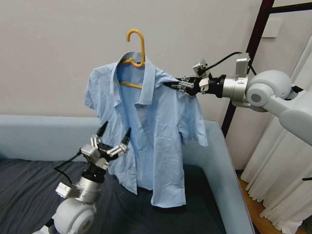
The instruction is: Pick up the clothes from the sofa and hang them on the clothes hanger.
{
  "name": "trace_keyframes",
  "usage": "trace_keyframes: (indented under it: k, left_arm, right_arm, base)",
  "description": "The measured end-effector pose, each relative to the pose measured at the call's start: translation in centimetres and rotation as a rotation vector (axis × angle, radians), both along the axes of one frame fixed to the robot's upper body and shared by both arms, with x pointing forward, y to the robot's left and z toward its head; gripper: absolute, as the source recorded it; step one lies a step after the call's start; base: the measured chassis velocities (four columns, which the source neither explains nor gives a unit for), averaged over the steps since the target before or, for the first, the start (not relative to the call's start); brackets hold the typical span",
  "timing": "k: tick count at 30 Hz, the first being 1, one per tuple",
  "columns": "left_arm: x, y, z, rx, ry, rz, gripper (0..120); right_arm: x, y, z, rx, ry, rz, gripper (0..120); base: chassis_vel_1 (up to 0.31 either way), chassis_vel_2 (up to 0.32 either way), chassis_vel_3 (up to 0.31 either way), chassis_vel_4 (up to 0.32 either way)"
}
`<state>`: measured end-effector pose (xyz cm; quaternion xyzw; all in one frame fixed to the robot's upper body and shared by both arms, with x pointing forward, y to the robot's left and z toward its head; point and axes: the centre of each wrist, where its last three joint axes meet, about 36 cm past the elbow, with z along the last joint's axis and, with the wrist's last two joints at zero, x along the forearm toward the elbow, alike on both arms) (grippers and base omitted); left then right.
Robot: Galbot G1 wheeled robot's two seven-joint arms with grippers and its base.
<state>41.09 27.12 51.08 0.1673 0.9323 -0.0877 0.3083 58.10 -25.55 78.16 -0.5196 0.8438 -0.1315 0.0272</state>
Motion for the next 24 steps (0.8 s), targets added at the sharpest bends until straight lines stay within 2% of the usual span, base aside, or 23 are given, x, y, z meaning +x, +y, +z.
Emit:
trace_keyframes:
  k: [4,12,15,17,23,24]
  left_arm:
    - [1.0,0.6,0.8,0.007,0.022,0.039,100]
    - [3.2,0.2,1.6,0.005,0.099,0.125,95]
    - [4.1,0.4,1.7,0.017,0.104,0.132,88]
    - [4.7,0.6,2.0,0.02,0.105,0.128,79]
    - [5.0,0.6,2.0,0.031,0.11,0.111,55]
    - [5.0,0.6,2.0,0.031,0.11,0.111,55]
  right_arm:
    - [0.1,0.4,-0.2,0.009,0.003,0.008,8]
    - [-0.1,0.9,-1.5,0.009,0.023,0.03,8]
    - [-0.1,1.0,-1.9,0.008,0.026,0.034,8]
    - [0.0,1.1,-2.0,0.006,0.026,0.035,8]
    - [0.3,1.0,-2.1,0.005,0.025,0.034,8]
    - [0.3,1.0,-2.1,0.005,0.025,0.034,8]
  base:
    - [0.0,0.0,0.0,0.0]
    - [0.0,0.0,0.0,0.0]
    - [0.0,0.0,0.0,0.0]
    - [0.0,0.0,0.0,0.0]
    - [0.0,0.0,0.0,0.0]
    - [0.0,0.0,0.0,0.0]
